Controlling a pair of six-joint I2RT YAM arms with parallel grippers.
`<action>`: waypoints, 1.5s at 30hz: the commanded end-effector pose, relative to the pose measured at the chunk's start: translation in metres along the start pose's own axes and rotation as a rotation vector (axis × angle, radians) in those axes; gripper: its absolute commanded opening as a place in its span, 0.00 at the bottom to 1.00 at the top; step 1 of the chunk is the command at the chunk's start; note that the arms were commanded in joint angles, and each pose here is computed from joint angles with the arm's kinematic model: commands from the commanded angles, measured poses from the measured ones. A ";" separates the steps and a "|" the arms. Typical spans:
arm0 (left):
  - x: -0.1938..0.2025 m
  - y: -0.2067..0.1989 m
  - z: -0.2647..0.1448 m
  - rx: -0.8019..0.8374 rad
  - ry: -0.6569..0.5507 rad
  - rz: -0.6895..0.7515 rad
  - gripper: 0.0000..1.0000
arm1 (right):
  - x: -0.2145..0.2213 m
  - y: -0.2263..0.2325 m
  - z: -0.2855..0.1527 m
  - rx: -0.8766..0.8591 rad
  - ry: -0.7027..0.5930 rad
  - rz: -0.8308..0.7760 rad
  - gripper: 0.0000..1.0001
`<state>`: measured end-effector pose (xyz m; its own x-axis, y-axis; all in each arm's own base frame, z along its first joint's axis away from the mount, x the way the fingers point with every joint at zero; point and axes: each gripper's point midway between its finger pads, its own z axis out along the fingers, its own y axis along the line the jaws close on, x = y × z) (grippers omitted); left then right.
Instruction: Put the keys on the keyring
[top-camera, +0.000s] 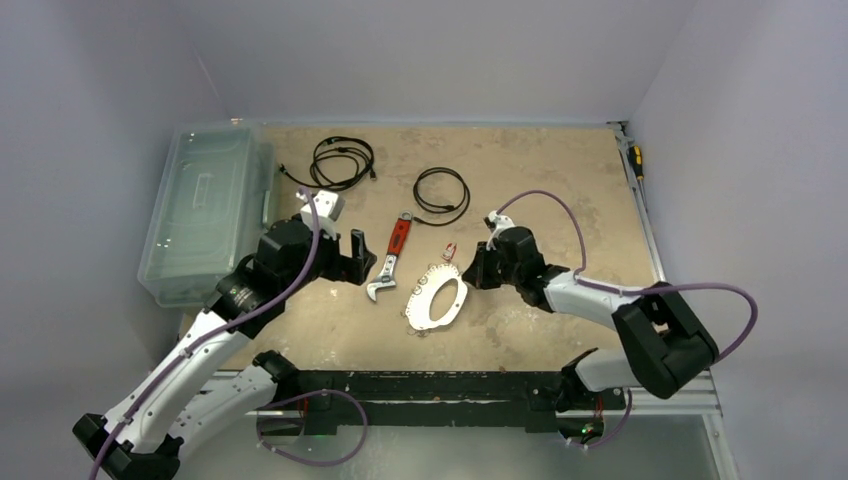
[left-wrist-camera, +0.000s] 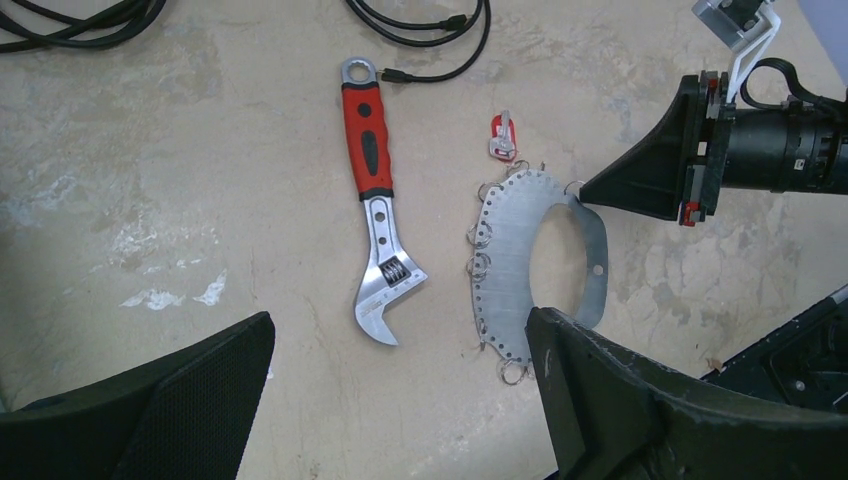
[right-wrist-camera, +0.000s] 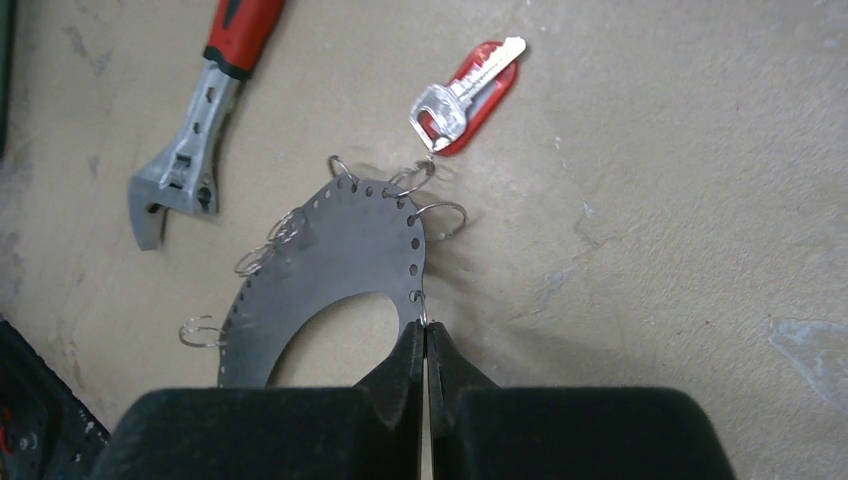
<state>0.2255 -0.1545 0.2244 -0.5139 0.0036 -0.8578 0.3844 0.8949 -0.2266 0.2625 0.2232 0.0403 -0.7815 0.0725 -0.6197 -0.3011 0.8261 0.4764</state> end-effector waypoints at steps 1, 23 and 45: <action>-0.016 -0.012 -0.007 0.069 -0.071 0.019 0.97 | -0.021 0.016 -0.013 -0.047 -0.075 -0.079 0.00; -0.063 -0.079 -0.030 0.440 -0.279 0.042 0.94 | -0.116 0.099 -0.115 -0.220 -0.395 -0.461 0.00; -0.082 -0.148 -0.089 0.957 -0.576 0.195 0.53 | -0.086 0.209 -0.210 -0.773 -0.465 -0.812 0.00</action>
<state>0.1603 -0.2453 0.3423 -0.1312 -0.2659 -0.9550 0.9338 0.2902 -0.2091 0.1711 0.2655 0.2906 -0.1017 -0.0551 -0.9933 -0.9563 0.2805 0.0823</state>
